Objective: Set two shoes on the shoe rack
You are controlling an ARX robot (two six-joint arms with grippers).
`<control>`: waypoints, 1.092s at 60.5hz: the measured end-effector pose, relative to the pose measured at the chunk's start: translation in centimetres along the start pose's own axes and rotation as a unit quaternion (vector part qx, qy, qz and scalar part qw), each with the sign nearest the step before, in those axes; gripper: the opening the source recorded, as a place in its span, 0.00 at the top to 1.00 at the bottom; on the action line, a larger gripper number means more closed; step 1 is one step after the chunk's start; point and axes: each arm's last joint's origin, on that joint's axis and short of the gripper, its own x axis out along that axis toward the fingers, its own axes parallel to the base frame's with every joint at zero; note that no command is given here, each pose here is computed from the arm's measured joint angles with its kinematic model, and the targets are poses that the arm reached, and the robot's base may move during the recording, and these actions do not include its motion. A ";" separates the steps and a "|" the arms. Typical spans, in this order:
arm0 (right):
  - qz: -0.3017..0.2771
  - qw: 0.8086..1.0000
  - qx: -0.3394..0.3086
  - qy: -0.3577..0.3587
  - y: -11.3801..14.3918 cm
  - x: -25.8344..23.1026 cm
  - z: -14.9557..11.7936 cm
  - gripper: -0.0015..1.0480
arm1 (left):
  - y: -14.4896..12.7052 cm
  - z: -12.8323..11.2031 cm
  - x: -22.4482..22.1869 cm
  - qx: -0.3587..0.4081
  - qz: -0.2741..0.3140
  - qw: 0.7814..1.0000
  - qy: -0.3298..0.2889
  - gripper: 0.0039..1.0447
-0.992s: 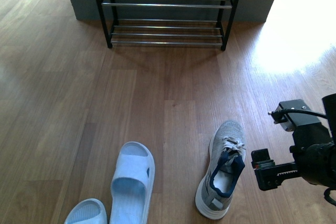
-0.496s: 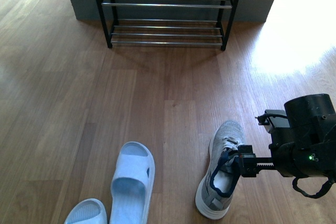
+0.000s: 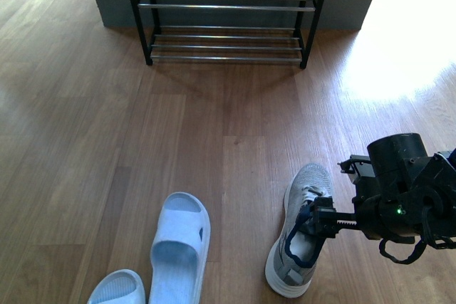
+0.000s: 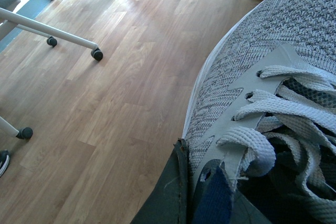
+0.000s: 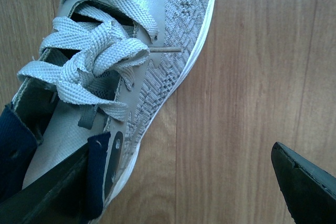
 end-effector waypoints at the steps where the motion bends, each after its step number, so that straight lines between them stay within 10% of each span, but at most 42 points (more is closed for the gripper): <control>1: 0.001 1.000 0.002 0.000 0.0 0.0 0.0 0.21 | 0.0 0.0 0.0 0.000 0.000 1.000 0.000 0.99; 33: 0.023 0.998 0.054 0.013 1.1 0.7 1.0 0.99 | 0.0 0.0 0.0 0.000 0.000 1.000 0.000 0.99; 66: 0.035 0.996 0.078 0.027 1.6 0.7 0.6 0.99 | 0.0 0.0 0.0 0.000 0.000 1.000 0.000 0.99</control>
